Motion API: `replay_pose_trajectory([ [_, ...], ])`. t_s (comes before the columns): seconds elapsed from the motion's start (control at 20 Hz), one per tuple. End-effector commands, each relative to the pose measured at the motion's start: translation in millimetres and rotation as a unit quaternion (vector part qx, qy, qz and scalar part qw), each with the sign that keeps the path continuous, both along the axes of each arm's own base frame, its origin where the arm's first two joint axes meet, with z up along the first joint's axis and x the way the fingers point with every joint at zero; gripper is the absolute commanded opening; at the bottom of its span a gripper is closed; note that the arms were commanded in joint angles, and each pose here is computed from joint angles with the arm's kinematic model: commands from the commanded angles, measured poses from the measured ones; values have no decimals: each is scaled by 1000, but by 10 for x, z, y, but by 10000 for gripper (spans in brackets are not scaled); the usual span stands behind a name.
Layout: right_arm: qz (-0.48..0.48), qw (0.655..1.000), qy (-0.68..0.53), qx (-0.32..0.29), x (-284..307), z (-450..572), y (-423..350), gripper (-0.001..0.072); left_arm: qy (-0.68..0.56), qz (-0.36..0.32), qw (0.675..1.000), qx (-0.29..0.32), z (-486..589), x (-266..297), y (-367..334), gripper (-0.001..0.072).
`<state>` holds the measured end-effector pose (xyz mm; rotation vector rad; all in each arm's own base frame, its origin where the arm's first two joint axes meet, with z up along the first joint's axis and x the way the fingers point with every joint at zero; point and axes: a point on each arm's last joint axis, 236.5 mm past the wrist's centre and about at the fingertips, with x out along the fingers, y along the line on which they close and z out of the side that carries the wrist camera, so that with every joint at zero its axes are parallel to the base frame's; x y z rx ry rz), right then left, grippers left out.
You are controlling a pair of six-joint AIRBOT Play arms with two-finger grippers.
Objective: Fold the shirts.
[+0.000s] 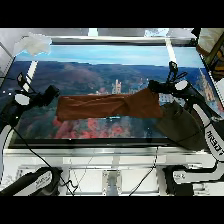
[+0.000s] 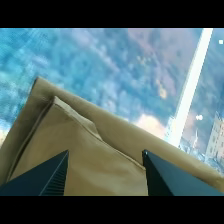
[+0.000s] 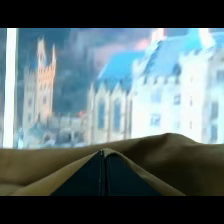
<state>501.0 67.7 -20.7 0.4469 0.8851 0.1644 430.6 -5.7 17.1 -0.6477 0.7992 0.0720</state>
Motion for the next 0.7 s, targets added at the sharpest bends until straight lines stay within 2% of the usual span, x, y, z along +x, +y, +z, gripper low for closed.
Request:
replay_pose_trajectory([
  [0.0,-28,999,22,-7,21,-217,-112,24,0,0,1000,0,0,2,5,535],
  [0.35,-43,994,98,-7,-108,-871,-126,40,0,2,1000,-6,5,4,-10,537],
  [0.4,-46,994,96,-1,-95,-847,-113,86,0,3,1000,-10,10,6,-20,544],
  [0.5,-48,994,94,16,-66,-699,-107,335,-2,5,1000,-28,32,13,-71,544],
  [0.55,-39,995,89,15,-62,-580,-110,394,-4,2,999,-38,50,17,-117,544],
  [0.6,-27,996,81,10,-64,-438,-127,418,-10,-8,999,-51,86,25,-192,540],
  [0.65,-9,998,67,1,-68,-254,-159,419,-19,-24,998,-64,136,37,-291,489],
])
